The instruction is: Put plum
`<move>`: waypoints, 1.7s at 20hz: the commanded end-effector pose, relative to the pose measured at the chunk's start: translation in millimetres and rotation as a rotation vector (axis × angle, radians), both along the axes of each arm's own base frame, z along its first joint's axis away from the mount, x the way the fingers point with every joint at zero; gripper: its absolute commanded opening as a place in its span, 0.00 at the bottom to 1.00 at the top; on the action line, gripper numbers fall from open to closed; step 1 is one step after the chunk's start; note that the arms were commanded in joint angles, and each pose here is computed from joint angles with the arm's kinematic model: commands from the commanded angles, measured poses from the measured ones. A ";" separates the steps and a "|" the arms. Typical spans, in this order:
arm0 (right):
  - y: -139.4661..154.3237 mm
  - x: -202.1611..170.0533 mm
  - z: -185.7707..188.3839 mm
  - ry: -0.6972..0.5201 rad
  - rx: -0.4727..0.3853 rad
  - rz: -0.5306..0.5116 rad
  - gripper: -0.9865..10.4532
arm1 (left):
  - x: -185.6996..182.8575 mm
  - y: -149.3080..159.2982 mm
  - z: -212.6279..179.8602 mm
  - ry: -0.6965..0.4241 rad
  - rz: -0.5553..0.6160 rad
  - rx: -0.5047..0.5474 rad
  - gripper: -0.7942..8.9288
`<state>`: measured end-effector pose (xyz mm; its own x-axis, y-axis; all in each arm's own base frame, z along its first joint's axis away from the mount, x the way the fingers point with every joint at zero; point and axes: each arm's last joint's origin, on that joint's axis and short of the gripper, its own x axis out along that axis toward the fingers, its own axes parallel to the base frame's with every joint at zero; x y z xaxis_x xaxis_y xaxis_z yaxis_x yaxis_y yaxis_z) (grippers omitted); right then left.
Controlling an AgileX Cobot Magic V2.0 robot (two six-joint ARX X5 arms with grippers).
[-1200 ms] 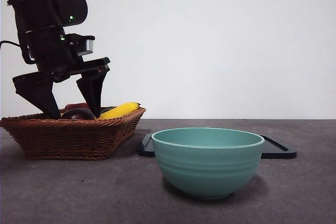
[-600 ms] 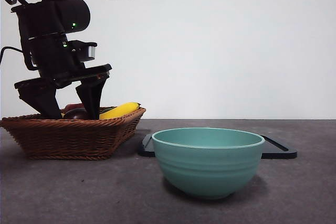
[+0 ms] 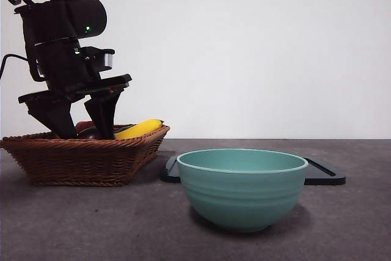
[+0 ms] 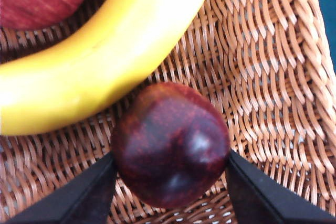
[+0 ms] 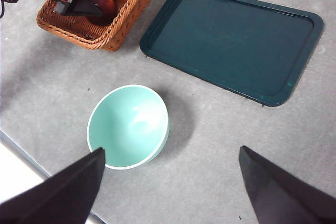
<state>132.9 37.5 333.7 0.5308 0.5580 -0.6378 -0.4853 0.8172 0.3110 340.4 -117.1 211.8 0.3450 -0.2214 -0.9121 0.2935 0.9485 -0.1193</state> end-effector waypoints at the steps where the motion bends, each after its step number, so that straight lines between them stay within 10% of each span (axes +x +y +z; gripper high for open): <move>1: 0.7 1.6 6.0 -0.019 0.007 -0.001 0.44 | 0.0 -2.8 6.8 -0.008 -0.014 -0.012 0.33; 15: 0.7 1.6 5.9 -0.019 0.007 -0.001 0.44 | -110.2 -52.0 119.5 -0.201 -0.371 -0.252 0.33; 34: 0.7 1.1 5.4 -0.010 0.007 -0.002 0.44 | -128.8 -176.1 6.0 -0.041 -0.713 0.015 0.33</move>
